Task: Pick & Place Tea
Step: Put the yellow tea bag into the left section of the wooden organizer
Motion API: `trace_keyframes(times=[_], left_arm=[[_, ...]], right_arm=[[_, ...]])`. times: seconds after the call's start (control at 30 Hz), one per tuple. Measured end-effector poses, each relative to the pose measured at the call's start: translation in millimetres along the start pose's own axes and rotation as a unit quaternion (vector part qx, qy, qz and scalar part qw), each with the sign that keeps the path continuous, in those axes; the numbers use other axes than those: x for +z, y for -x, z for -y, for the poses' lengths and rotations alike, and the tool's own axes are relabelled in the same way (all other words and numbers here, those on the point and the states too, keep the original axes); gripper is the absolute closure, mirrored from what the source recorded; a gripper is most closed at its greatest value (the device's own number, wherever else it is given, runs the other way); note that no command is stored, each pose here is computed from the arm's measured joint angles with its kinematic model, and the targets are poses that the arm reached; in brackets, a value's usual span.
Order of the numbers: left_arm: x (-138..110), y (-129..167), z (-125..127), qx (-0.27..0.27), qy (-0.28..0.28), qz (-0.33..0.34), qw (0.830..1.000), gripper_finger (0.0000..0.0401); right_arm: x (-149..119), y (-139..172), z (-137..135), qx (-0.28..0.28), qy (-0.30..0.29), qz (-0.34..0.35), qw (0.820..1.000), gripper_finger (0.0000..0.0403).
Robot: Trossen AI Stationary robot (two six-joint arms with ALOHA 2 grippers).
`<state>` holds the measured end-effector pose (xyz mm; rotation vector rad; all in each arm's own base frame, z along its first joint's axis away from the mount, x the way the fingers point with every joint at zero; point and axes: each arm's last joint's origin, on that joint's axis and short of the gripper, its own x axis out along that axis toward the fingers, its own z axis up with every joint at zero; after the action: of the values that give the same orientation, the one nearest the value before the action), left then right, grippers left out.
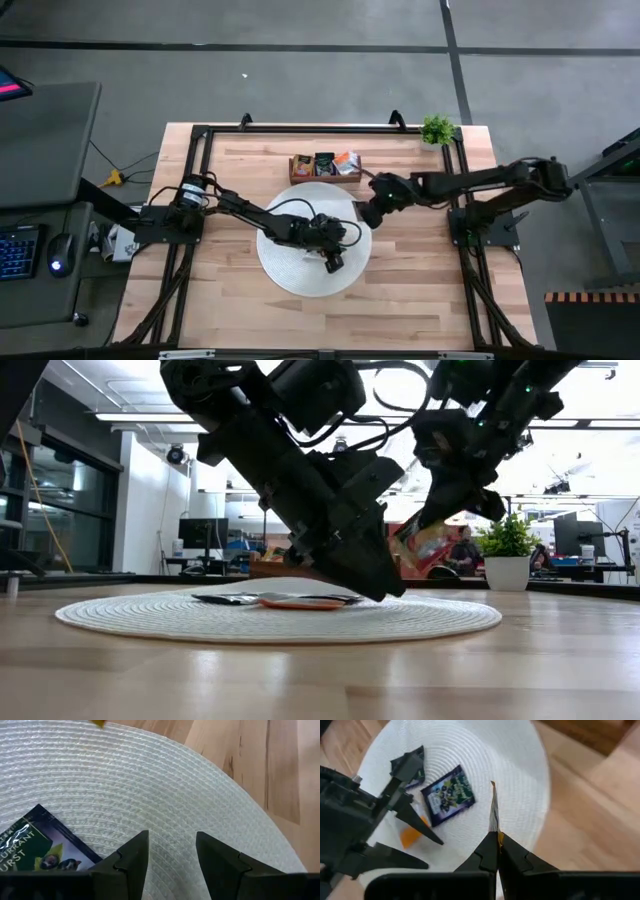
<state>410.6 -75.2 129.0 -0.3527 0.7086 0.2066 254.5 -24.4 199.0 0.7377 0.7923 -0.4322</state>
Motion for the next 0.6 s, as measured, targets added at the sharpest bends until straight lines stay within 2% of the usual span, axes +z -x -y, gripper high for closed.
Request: trace_keyframes(times=[0.17,0.33,0.4,0.6], left_arm=[[14.2,16.9,3.2,-0.004,0.005,0.017,1.0,0.0238],[34.6,40.2,-8.4,0.034,0.011,0.036,0.999,0.0238],[48.9,49.9,-13.1,0.029,0.009,0.061,0.998,0.0238],[76.8,69.3,-34.8,-0.001,0.013,0.083,0.996,0.0238]], right_arm=[[3.8,14.3,6.7,-0.008,0.03,0.005,1.0,0.0403],[7.1,22.9,10.6,-0.001,0.058,0.007,0.998,0.0403],[9.3,26.8,9.6,0.01,0.079,0.019,0.997,0.0403],[12.9,42.3,5.5,0.043,0.137,0.051,0.988,0.0403]])
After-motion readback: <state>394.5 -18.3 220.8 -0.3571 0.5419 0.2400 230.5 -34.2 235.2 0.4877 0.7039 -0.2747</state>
